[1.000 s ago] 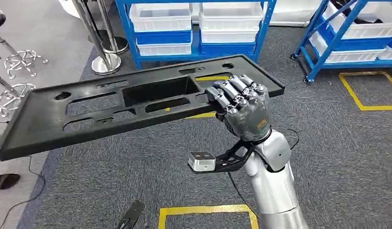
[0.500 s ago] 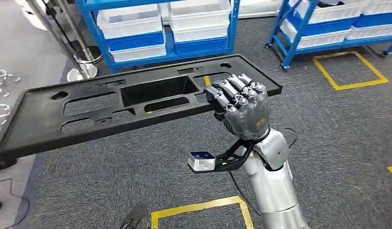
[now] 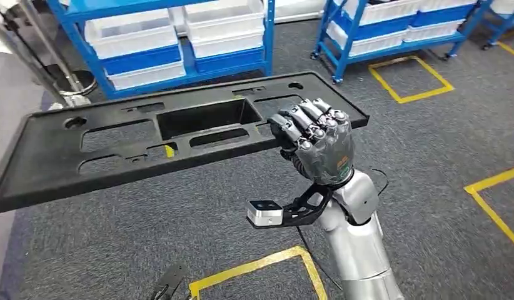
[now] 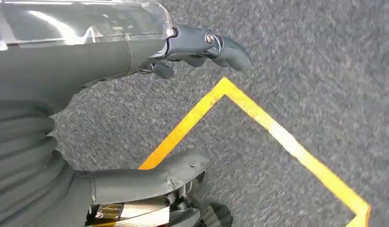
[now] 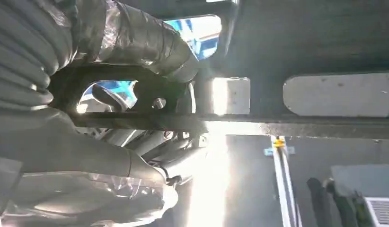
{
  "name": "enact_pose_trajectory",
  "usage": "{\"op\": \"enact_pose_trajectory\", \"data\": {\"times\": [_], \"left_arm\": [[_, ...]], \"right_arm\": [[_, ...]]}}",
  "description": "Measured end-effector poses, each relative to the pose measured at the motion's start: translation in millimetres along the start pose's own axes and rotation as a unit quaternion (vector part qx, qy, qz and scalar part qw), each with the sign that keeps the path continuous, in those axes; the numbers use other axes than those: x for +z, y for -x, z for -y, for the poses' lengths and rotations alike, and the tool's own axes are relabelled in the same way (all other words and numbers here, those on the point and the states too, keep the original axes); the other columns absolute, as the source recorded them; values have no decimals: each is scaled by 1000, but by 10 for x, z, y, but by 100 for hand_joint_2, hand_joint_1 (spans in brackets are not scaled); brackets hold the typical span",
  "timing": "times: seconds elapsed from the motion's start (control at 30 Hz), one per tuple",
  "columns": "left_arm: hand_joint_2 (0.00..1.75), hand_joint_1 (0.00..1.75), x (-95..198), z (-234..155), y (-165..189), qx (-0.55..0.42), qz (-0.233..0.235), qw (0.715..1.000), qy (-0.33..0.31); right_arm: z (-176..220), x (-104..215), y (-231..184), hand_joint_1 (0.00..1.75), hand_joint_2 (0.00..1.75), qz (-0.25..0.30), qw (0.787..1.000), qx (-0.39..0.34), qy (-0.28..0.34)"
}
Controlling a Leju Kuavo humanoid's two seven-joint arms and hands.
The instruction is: Take the parts from the cabinet and place them on the table.
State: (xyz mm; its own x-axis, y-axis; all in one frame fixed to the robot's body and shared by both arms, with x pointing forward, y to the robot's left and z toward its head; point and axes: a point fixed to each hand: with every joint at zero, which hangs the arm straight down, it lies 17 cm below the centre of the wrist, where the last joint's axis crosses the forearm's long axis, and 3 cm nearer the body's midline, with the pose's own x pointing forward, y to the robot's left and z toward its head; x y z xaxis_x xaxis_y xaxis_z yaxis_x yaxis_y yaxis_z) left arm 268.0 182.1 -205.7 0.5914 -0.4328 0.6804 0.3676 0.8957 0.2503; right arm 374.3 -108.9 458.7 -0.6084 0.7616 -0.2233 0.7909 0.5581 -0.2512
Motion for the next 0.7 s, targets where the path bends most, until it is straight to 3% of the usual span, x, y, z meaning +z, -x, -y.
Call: {"op": "enact_pose_trajectory", "data": {"times": [0.7], "left_arm": [[175,0,-5,-9,-6,-2,1,1000,3]], "right_arm": [[39,-31,-6,175,175,1,1000,1,6]]}}
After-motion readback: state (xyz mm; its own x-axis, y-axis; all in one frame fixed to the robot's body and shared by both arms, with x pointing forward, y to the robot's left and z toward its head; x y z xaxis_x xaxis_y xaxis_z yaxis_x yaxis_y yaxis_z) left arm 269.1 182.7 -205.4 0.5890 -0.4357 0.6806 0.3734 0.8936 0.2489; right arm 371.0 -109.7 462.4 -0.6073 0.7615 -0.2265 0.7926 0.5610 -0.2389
